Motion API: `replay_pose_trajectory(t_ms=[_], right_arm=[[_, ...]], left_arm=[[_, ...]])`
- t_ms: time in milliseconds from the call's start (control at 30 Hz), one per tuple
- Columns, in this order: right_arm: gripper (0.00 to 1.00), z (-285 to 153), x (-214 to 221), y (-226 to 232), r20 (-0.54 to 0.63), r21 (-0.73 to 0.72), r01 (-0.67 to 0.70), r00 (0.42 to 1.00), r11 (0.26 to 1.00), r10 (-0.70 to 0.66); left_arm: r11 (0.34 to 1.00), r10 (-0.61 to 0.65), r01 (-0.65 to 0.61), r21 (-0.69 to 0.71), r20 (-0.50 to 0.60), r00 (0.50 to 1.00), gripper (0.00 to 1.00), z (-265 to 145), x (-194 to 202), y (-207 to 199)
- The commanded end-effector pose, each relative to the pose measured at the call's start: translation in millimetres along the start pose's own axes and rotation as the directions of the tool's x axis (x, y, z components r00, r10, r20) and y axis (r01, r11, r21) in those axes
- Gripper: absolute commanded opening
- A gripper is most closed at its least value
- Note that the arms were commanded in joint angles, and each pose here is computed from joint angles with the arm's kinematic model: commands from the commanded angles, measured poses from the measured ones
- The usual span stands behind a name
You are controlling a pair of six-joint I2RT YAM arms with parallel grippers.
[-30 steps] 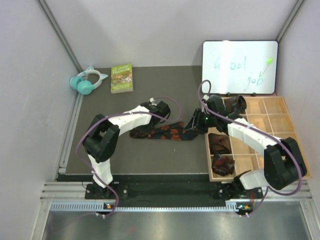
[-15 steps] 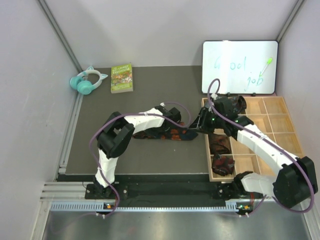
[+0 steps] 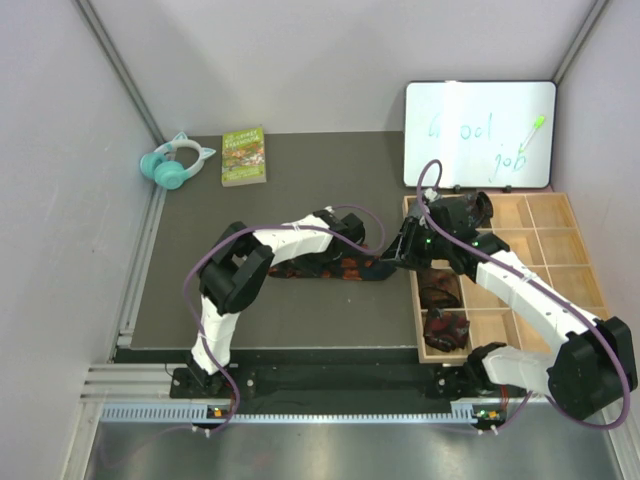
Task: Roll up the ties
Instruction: Roll the tie at the center of the board.
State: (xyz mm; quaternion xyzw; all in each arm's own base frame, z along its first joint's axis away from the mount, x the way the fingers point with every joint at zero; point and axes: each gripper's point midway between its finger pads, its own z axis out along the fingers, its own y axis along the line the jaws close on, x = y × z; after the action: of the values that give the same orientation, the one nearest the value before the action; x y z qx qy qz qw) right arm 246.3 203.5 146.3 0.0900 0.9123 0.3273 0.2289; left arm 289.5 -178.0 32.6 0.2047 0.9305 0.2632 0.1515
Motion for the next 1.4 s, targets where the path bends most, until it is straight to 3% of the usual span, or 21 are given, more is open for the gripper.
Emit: replay_pose_trajectory(t_ms=[0, 133, 333, 633, 867, 1033, 1267, 1367], right_arm=[[0.41, -8.0, -10.1, 6.6, 0.046, -0.022, 0.016, 0.999, 1.000, -0.015], [0.42, -9.8, -11.4, 7.5, 0.048, -0.015, 0.016, 0.999, 1.000, -0.015], [0.42, -10.5, -15.7, 11.1, 0.058, -0.018, 0.010, 0.998, 1.000, -0.008], [0.42, -7.3, -27.0, 21.0, 0.068, -0.029, -0.001, 0.998, 1.000, 0.003], [0.41, 19.8, -21.0, 53.5, 0.008, -0.069, 0.011, 1.000, 0.998, -0.011], [0.41, 47.5, -1.4, 101.5, -0.067, -0.134, 0.051, 0.996, 0.990, -0.061], [0.40, 104.3, 23.4, 146.4, -0.176, -0.188, 0.070, 0.979, 0.980, -0.103], [0.37, 127.9, 31.0, 156.1, -0.228, -0.211, 0.052, 0.969, 0.976, -0.101]], left_arm=[[0.970, -0.104, 0.096, 0.226, 0.027, 0.994, 0.22, 7.6, -24.1, -59.5], [0.955, -0.122, 0.109, 0.275, 0.031, 0.992, 0.44, 4.5, -28.4, -66.1], [0.896, -0.183, 0.151, 0.418, 0.038, 0.982, 0.52, -14.4, -43.9, -67.1], [0.782, -0.330, 0.236, 0.577, 0.062, 0.942, 0.59, -60.8, -63.6, -21.5], [0.642, -0.519, 0.336, 0.689, 0.068, 0.852, 0.63, -86.8, -58.4, 49.9], [0.574, -0.646, 0.458, 0.679, 0.032, 0.763, 0.67, -58.1, -27.5, 90.4], [0.404, -0.729, 0.472, 0.784, -0.036, 0.683, 0.68, -41.3, -11.0, 95.9], [0.372, -0.750, 0.484, 0.792, -0.051, 0.660, 0.68, -31.7, -7.8, 98.5]])
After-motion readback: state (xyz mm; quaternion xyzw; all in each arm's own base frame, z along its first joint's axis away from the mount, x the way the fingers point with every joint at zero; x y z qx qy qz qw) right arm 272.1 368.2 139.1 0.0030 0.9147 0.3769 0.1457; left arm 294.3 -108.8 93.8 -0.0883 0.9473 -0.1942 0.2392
